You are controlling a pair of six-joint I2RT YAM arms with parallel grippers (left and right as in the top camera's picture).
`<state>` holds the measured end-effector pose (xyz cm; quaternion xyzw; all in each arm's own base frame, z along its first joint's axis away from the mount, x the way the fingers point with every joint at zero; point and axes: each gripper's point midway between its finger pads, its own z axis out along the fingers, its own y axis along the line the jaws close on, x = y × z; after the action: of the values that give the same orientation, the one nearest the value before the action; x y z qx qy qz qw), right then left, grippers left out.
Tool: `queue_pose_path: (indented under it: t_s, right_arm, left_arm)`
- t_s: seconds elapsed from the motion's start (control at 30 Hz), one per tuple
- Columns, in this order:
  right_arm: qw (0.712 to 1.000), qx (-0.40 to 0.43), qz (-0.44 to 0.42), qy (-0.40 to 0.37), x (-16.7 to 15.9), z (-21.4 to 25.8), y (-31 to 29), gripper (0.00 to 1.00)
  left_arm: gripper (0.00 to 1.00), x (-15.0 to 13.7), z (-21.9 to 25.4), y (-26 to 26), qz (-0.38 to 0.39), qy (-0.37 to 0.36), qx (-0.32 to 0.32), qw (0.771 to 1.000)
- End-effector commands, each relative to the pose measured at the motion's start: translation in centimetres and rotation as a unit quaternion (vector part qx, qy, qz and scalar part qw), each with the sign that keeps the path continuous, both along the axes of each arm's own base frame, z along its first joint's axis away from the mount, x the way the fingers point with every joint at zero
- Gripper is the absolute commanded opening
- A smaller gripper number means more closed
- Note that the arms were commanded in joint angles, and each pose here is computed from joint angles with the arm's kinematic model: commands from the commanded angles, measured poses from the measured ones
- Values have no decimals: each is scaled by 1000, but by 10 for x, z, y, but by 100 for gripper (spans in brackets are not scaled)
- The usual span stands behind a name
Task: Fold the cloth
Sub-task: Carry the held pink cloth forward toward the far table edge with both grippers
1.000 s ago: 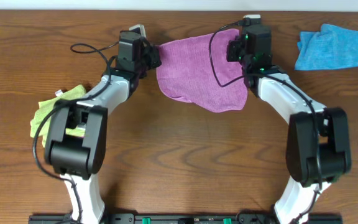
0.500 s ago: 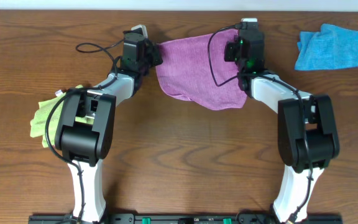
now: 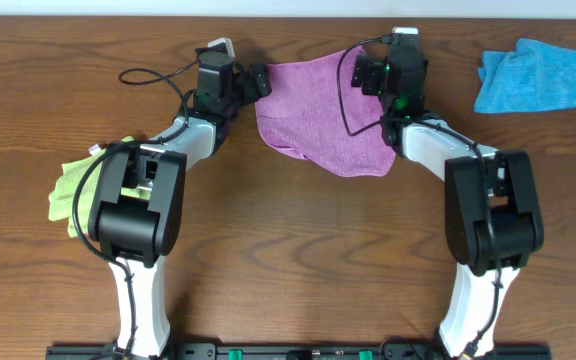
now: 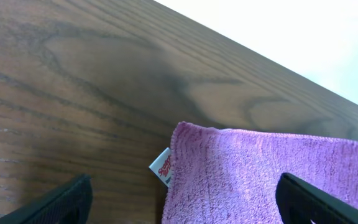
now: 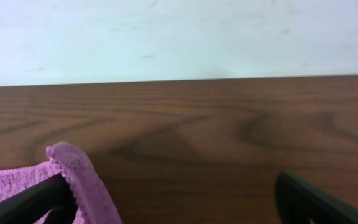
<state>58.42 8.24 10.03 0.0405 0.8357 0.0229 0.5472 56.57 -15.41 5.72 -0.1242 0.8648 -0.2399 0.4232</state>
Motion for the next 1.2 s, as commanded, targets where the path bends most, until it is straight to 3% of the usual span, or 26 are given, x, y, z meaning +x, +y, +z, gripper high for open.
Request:
queue_pose_path:
  t_s: [0.0,0.33,0.97,1.17]
  right_arm:
    - [999,0,-12,-38,2,43,1,99]
    - [999,-3,-40,-32,-22,94,-14,99]
    - [992,-25,-127,-13,-21,72,-59,99]
    - [993,-19,-116,-11,-20,71,-56,99]
  left_arm:
    - [95,5,23,0,-3,-19,2,1000]
    - [96,-24,59,6,-11,22,16,1000]
    - [96,-50,66,-17,-81,57,-19,995]
    - [96,-55,66,-24,-101,64,-31,992]
